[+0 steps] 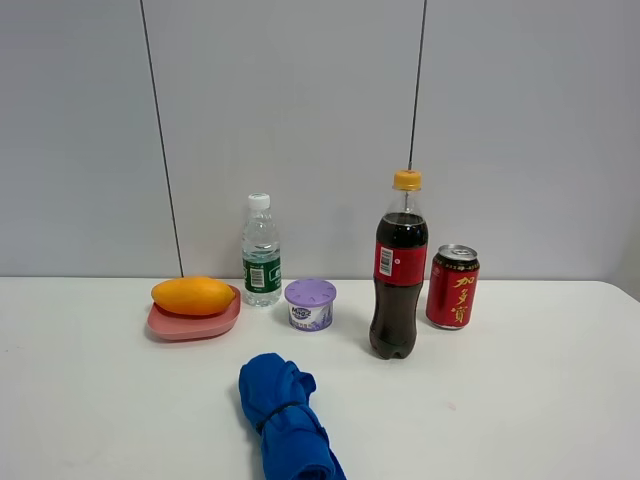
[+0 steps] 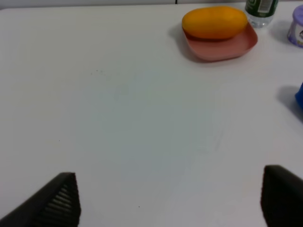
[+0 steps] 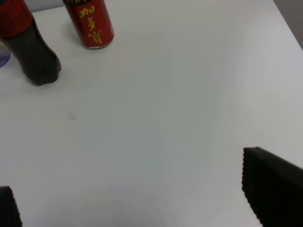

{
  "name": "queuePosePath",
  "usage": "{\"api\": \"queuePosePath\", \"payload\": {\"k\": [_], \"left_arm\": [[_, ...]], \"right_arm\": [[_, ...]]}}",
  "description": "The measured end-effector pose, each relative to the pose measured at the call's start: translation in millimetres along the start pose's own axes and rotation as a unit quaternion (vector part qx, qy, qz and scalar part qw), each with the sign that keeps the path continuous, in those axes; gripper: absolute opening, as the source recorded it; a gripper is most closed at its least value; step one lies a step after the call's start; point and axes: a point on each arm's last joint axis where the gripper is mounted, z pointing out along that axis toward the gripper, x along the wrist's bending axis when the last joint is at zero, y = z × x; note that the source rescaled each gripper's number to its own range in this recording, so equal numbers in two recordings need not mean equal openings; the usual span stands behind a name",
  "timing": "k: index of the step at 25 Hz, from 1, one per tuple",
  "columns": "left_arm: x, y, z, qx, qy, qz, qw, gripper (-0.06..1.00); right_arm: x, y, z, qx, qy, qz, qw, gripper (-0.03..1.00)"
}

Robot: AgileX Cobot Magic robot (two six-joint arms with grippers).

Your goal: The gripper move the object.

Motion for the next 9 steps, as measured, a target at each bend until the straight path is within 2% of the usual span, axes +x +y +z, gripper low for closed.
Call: {"api": "queuePosePath", "payload": {"k": [9], "left_arm": [[0.0, 0.0, 0.0, 0.0, 0.0, 0.0, 1.0, 1.0]], "right_arm": [[0.1, 0.0, 0.0, 0.0, 0.0, 0.0, 1.0, 0.9]]}}
